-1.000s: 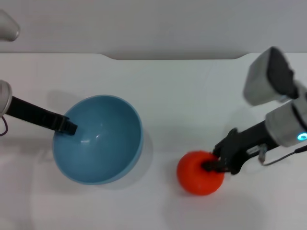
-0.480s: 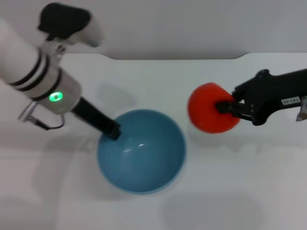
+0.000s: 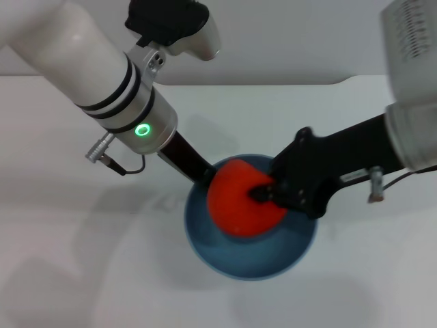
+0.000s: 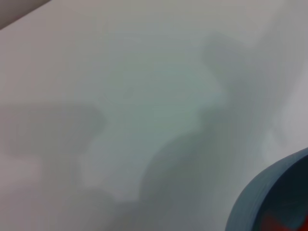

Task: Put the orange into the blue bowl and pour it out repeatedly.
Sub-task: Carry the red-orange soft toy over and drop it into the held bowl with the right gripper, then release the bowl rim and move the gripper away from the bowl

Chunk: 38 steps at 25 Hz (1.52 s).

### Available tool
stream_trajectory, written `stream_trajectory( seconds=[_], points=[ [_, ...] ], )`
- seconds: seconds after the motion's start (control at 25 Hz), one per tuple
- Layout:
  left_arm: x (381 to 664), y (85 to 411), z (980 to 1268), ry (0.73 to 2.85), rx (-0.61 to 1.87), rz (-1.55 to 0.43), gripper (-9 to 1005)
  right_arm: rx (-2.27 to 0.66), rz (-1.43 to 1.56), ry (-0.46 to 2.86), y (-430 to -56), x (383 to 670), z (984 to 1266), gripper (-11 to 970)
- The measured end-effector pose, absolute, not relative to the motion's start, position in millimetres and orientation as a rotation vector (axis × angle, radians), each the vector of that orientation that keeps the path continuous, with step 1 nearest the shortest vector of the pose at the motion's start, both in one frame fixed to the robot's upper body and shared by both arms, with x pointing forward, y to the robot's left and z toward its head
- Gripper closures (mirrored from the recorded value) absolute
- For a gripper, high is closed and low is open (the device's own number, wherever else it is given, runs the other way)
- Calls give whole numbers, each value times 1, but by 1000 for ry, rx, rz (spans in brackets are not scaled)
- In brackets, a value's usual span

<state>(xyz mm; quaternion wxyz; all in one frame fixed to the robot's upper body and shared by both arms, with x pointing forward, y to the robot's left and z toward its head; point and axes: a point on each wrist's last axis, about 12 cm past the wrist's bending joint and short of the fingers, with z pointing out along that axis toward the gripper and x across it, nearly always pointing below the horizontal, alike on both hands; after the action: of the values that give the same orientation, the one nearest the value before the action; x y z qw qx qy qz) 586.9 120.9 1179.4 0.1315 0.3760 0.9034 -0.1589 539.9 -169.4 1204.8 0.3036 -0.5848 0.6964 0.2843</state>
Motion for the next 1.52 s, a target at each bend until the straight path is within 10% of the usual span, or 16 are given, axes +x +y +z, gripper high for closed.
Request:
stream_trajectory(
  seconds=[0.32,0.76,1.52],
  points=[
    [587,121,1181,2619,1085,-481,997,-1597,733,1876,-160,542,1196,871],
    [589,125,1180,2622,1072,-472,998,-1552,720,1878,-174,542,1205,473],
    [582,111,1171,2593,1203,-398,998,-1190,621,1934,-229,555,1217,459]
  ],
)
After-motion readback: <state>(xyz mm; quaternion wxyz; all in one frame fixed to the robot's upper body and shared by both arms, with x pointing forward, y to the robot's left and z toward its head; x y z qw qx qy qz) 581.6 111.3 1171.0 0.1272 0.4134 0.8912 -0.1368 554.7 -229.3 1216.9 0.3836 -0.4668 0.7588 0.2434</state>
